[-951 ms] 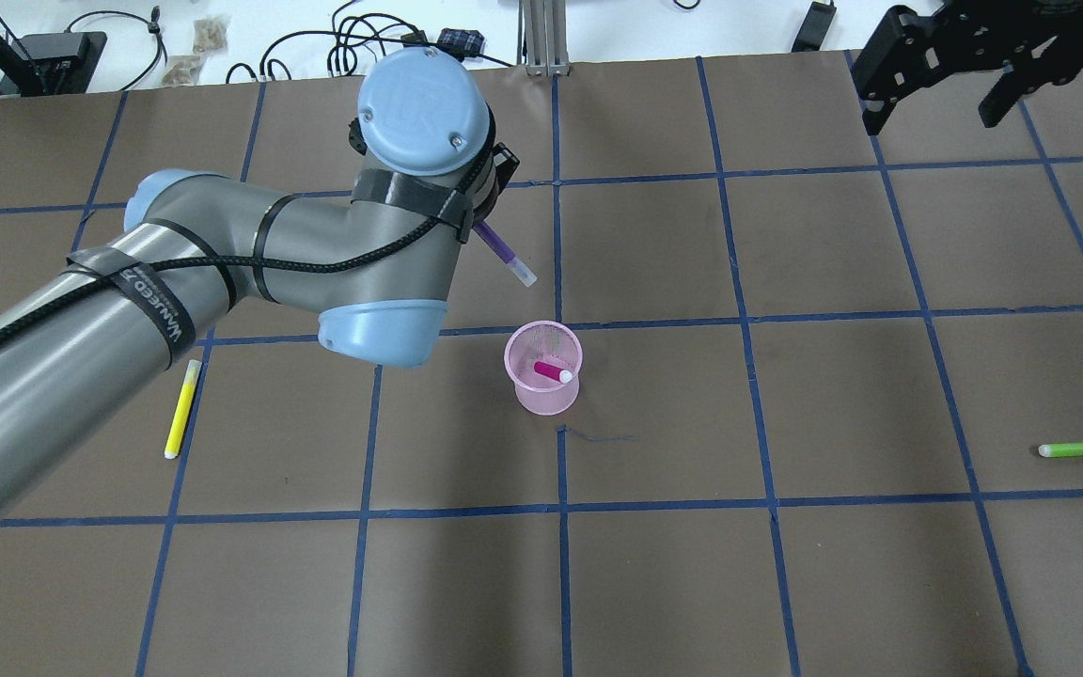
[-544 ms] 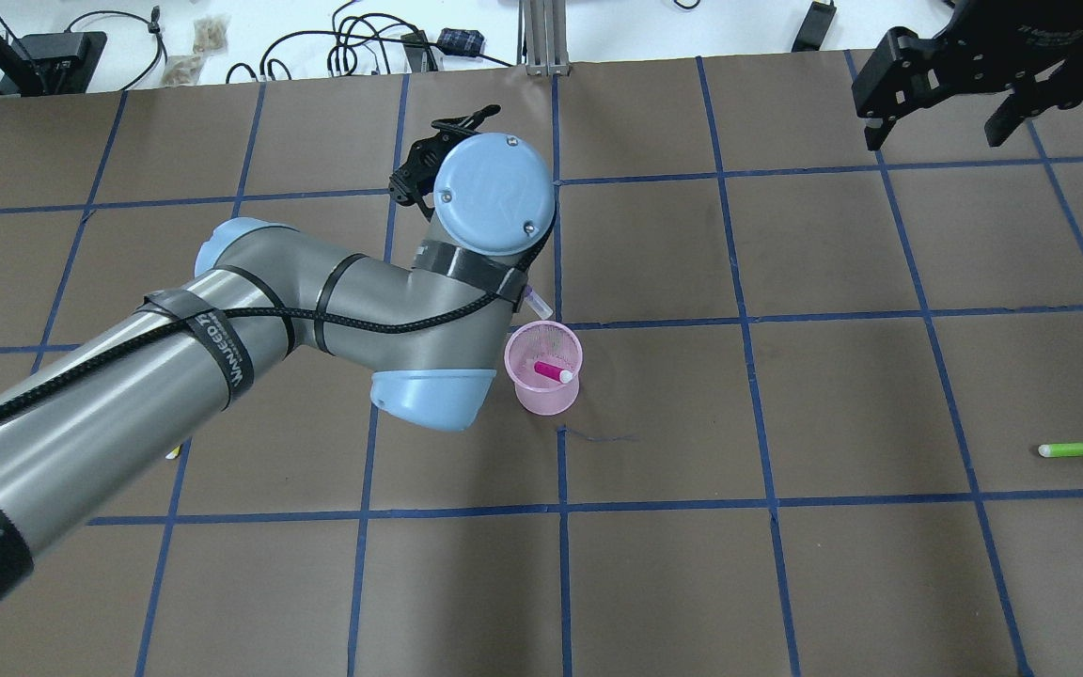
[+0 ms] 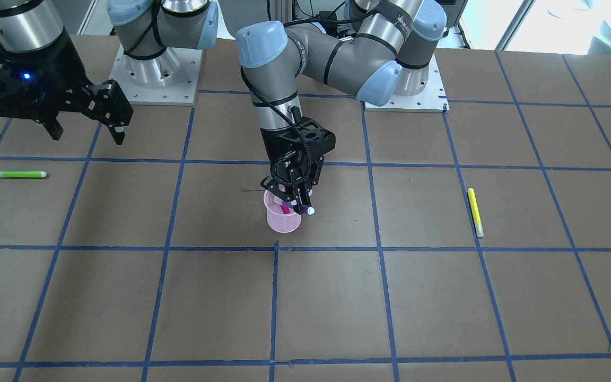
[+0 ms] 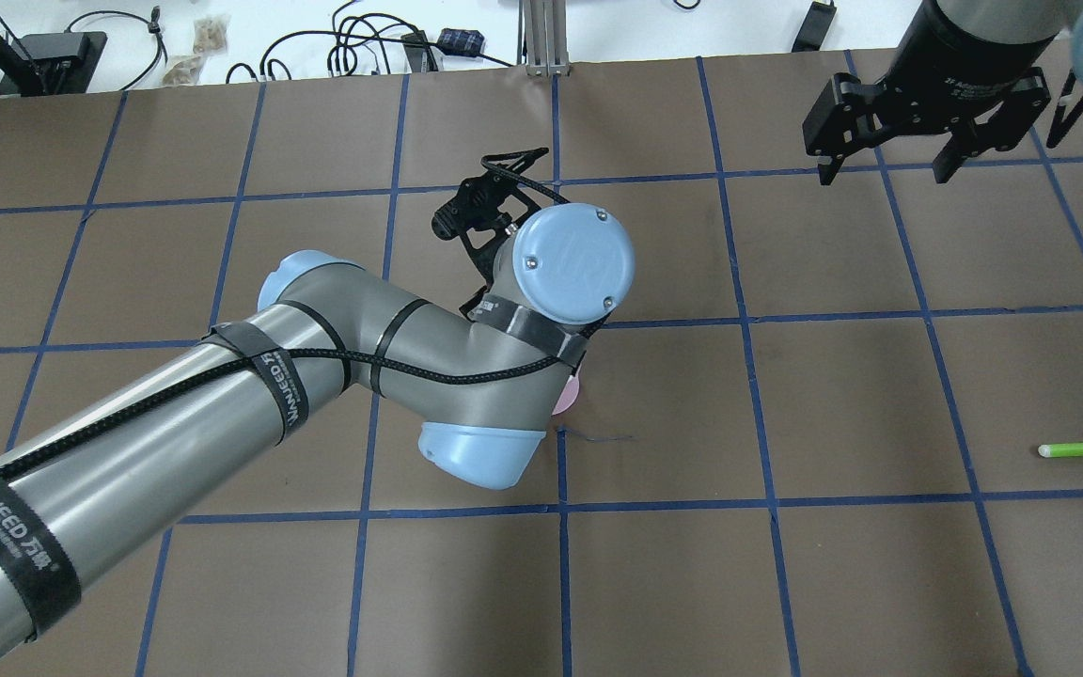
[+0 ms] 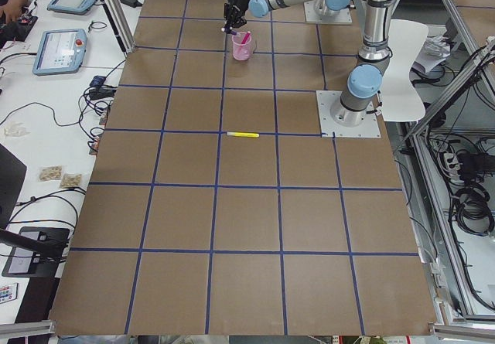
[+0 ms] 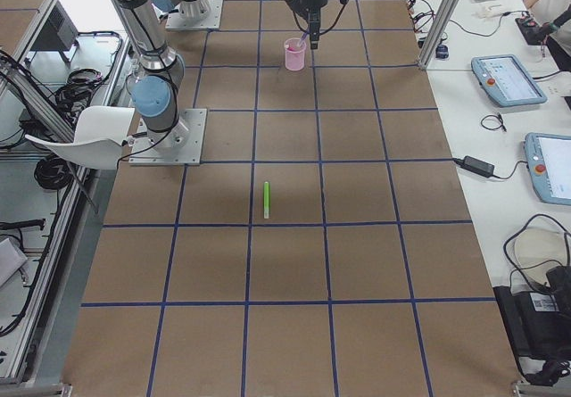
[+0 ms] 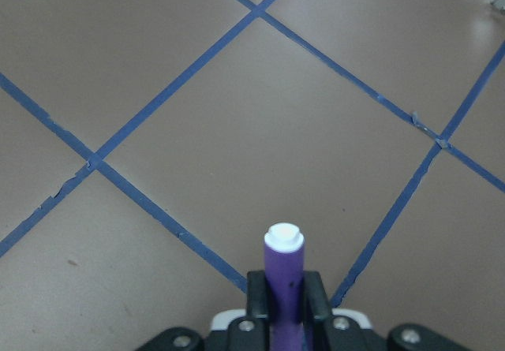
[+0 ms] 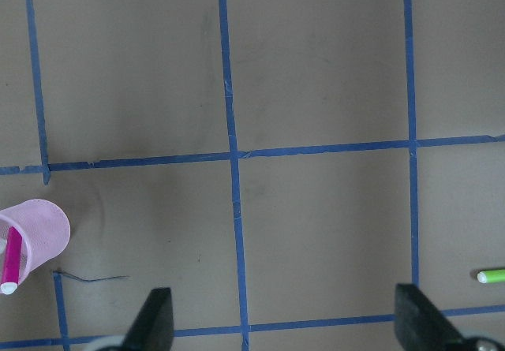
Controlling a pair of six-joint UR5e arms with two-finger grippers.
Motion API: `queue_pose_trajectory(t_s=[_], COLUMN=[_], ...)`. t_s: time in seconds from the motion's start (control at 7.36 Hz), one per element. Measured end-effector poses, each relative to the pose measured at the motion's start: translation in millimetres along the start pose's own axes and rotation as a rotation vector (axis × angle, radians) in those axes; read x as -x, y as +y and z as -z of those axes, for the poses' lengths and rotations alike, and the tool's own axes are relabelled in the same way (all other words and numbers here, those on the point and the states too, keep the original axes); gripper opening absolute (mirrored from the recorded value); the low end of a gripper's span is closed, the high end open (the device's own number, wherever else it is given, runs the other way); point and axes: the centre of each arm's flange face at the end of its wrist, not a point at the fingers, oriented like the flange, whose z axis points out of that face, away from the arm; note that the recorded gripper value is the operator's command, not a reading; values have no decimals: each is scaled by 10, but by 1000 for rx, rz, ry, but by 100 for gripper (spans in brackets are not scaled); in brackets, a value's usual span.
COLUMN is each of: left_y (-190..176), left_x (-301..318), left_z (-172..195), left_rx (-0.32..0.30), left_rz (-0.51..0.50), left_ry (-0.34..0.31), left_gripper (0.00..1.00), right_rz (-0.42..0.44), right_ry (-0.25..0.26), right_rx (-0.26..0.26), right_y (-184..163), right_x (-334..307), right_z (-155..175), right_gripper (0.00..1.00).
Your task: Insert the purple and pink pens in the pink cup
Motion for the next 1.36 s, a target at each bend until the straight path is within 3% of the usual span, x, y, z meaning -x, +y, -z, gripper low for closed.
queue_pose_trajectory(t_s=[0.41, 0.54, 0.82, 0.95, 1.36], left_y=[157, 210, 313, 333, 288], left_x=[-27, -35, -52, -56, -58], left_z=[-121, -180, -232, -229, -148], left_rx=[0, 7, 13, 11, 10], left_rz=[8, 12, 3, -1, -35], left_ry=[-25, -34, -42, -42, -37], left_gripper=[1, 26, 85, 100, 100], right_rz=[-1, 0, 2, 3, 4], right_ry=[-6, -5, -3, -2, -1], right_rx=[10, 11, 12, 12, 14], right_y=[11, 13, 11, 10, 3], right_x=[33, 38, 41, 40, 38], right_z=[-50, -55, -63, -63, -70], right_gripper=[100, 100, 100, 100, 100])
